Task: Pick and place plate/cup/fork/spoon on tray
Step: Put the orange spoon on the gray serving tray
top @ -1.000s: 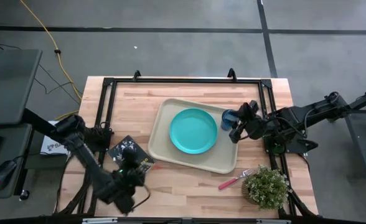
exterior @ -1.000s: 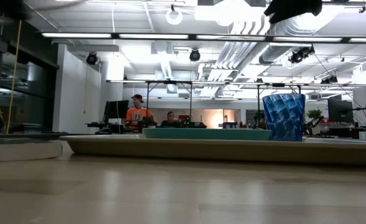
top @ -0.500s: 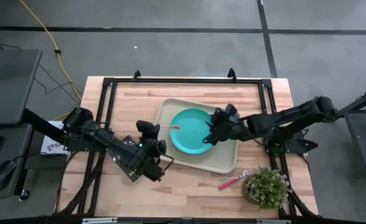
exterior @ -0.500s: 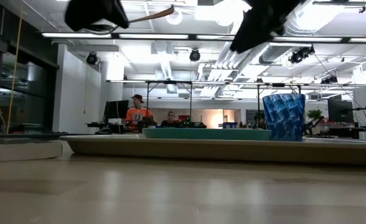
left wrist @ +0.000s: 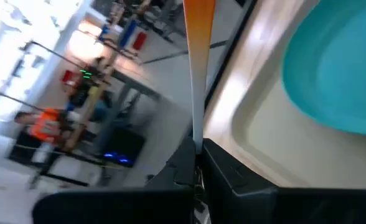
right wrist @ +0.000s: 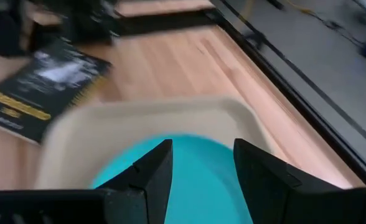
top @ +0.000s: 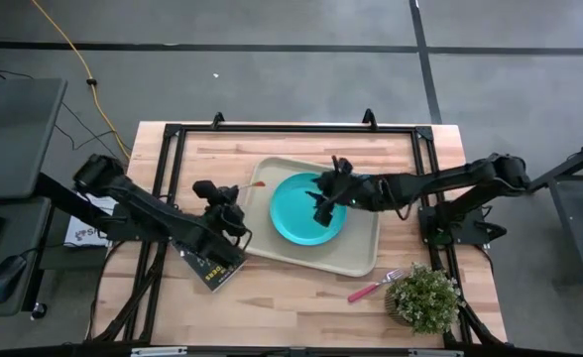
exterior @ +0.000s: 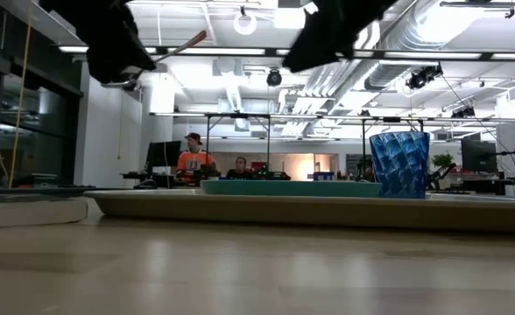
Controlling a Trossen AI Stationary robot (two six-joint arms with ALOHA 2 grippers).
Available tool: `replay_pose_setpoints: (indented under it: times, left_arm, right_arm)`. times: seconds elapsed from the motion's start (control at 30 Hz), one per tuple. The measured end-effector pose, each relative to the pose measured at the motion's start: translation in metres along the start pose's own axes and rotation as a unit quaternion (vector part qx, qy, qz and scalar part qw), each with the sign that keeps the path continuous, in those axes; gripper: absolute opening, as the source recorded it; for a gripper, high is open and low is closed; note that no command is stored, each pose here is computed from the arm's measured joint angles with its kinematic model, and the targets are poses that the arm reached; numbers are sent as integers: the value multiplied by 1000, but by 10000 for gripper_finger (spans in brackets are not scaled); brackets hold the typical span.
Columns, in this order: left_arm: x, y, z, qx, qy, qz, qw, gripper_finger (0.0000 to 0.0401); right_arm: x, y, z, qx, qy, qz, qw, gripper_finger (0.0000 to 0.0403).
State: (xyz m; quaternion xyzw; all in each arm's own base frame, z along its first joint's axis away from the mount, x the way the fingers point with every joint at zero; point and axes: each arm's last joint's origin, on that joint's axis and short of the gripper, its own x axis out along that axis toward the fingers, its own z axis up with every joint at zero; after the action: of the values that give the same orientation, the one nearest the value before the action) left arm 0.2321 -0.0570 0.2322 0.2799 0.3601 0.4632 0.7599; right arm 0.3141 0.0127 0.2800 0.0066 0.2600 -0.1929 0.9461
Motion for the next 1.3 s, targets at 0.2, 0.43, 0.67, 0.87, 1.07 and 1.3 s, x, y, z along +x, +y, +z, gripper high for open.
replay_pose_setpoints:
  times: [0.2, 0.43, 0.67, 0.87, 1.07, 1.3]
  left_arm:
    - [7, -5, 4, -30, -8, -144, 989, 0]
    - [37, -8, 16, -61, -34, -101, 992, 0]
    - [62, -27, 13, -63, -2, -63, 996, 0]
    - [66, -37, 14, -36, -9, -39, 999, 0]
    - [59, -31, 19, -60, -25, -35, 997, 0]
    - [52, -30, 20, -66, -34, -35, 997, 0]
  right_arm:
    - [26, -3, 10, -20, -57, 74, 995, 162]
    - [55, -7, 0, -7, -45, 84, 995, 162]
    - [62, -7, -1, 5, -54, 64, 997, 162]
    - [62, -9, 2, 17, -74, 28, 997, 162]
    - [58, -8, 3, 20, -74, 31, 997, 162]
    - [53, -3, 5, 20, -81, 37, 996, 162]
